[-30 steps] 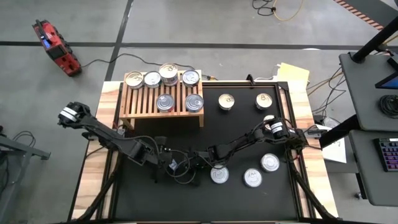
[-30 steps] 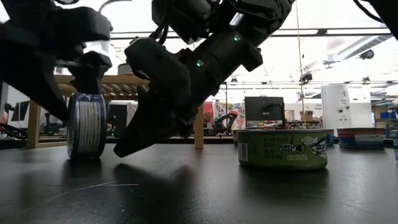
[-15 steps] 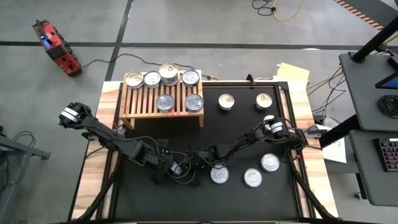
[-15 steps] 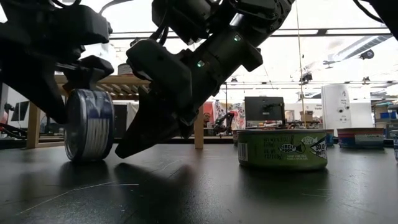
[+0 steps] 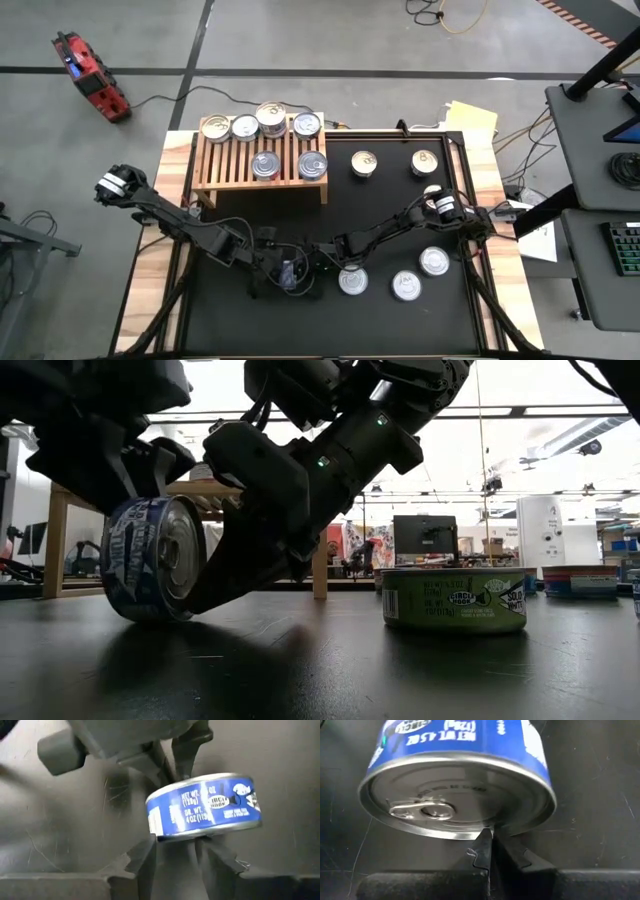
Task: Stack canned seafood by type on shelf
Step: Stack the blue tuna can on top of the other blue tuna can on the shelf
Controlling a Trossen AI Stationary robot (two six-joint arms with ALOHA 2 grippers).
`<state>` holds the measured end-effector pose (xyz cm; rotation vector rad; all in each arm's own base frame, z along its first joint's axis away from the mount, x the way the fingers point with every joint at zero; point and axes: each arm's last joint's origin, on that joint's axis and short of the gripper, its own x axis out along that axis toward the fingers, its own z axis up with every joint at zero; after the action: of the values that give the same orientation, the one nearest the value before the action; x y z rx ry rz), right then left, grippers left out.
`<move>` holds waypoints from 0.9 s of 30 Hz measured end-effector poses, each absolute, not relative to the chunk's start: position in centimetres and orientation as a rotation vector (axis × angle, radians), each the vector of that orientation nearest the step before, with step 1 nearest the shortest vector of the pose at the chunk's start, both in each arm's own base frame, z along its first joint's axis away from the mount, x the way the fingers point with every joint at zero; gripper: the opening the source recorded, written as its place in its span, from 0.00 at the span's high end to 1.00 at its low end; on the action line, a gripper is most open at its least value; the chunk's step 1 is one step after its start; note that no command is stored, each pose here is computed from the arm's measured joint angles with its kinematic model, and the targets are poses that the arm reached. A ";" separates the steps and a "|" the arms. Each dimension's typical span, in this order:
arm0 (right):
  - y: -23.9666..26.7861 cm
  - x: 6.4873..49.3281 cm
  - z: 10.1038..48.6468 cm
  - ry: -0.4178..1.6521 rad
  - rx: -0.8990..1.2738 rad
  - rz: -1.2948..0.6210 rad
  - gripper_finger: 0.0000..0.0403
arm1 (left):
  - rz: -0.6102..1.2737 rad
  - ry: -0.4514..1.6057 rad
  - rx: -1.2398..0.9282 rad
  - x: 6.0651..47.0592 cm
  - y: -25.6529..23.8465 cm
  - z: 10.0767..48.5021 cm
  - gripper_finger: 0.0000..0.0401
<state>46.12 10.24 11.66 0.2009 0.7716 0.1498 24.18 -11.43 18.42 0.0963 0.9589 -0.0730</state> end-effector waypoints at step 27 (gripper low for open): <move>8.9 46.2 13.1 0.752 0.200 0.132 0.98 | -0.027 0.948 0.147 24.6 -11.5 20.1 0.37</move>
<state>46.24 8.89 13.06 0.1999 0.7517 0.1320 24.57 -11.46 20.06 0.1466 0.9481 -0.0273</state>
